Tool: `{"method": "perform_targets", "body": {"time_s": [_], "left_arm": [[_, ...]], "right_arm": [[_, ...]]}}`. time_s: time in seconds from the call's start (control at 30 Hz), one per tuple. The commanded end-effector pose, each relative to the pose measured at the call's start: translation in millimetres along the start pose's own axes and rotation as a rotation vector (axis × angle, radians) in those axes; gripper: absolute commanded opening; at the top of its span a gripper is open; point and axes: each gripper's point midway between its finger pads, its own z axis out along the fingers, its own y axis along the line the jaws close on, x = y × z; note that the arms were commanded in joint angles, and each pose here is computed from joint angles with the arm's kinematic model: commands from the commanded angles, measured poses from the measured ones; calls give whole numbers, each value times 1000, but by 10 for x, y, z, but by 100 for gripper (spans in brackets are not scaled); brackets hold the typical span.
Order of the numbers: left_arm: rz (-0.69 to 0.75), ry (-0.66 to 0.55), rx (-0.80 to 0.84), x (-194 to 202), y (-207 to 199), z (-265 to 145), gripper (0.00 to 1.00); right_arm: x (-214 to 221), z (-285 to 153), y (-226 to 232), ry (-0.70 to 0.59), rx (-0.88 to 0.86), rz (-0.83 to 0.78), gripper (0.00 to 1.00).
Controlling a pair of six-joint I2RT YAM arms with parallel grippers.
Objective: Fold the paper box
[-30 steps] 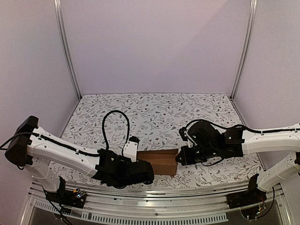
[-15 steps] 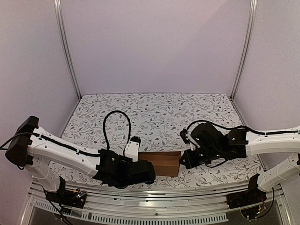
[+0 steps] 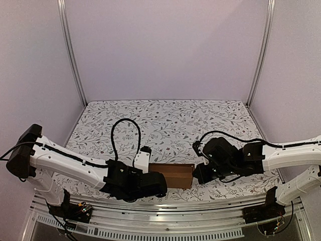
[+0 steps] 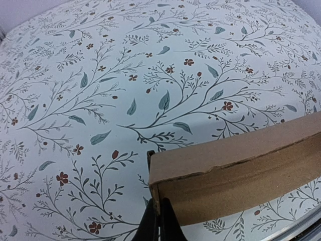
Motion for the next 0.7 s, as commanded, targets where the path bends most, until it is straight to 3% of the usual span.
{"method": "perform_targets", "body": {"time_s": [0.0, 0.3, 0.47, 0.67], "left_arm": [[54, 90, 17, 261, -46, -14, 0], [74, 95, 29, 274, -10, -100, 27], [126, 117, 93, 242, -110, -212, 36], [169, 179, 289, 226, -364, -440, 40]], "right_arm": [[148, 50, -170, 15, 91, -30, 0], [93, 39, -123, -12, 102, -43, 0], [8, 15, -133, -27, 137, -64, 0], [-75, 21, -105, -36, 157, -98, 0]]}}
